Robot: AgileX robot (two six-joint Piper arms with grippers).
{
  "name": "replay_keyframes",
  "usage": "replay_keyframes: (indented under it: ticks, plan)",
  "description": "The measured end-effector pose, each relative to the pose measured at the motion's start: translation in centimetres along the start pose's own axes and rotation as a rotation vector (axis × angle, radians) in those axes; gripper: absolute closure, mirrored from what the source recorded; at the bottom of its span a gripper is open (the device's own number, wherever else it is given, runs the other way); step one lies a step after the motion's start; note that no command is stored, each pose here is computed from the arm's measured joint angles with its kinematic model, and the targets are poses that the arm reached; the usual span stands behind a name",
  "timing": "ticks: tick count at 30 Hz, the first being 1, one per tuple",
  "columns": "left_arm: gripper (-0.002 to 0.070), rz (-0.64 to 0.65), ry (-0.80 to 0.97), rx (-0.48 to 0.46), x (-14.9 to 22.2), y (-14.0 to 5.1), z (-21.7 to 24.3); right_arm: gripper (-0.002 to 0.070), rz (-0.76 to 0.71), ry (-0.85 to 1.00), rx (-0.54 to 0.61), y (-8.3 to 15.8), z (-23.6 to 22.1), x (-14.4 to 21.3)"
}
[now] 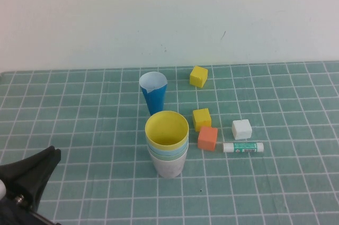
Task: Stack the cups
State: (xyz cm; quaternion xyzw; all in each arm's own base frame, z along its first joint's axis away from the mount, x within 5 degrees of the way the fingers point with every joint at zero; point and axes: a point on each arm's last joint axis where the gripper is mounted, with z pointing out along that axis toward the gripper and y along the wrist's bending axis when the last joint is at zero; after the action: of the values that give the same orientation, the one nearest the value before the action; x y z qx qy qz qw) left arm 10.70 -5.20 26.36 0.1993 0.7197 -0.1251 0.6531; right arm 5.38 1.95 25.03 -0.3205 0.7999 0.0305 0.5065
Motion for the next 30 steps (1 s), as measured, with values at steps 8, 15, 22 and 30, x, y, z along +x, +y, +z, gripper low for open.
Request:
replay_keyframes:
  ticks: [8,15,22,30]
  plan:
    - [0.0675,0.002,0.0,0.0,0.0,0.0,0.0,0.0676,0.002,-0.004,-0.001,0.0,0.1,0.0]
    - [0.0675,0.003,0.0,0.003,0.3,-0.1,0.0,0.0676,0.002,-0.005,-0.001,0.0,0.1,0.0]
    - [0.0675,-0.039,-0.019,-0.044,3.0,0.1,-1.9,0.0678,0.003,-0.007,-0.001,0.0,0.0,0.0]
    - [0.0676,-0.167,-0.243,-0.215,5.4,0.9,-4.4,0.0678,0.003,-0.009,-0.001,0.0,0.0,0.0]
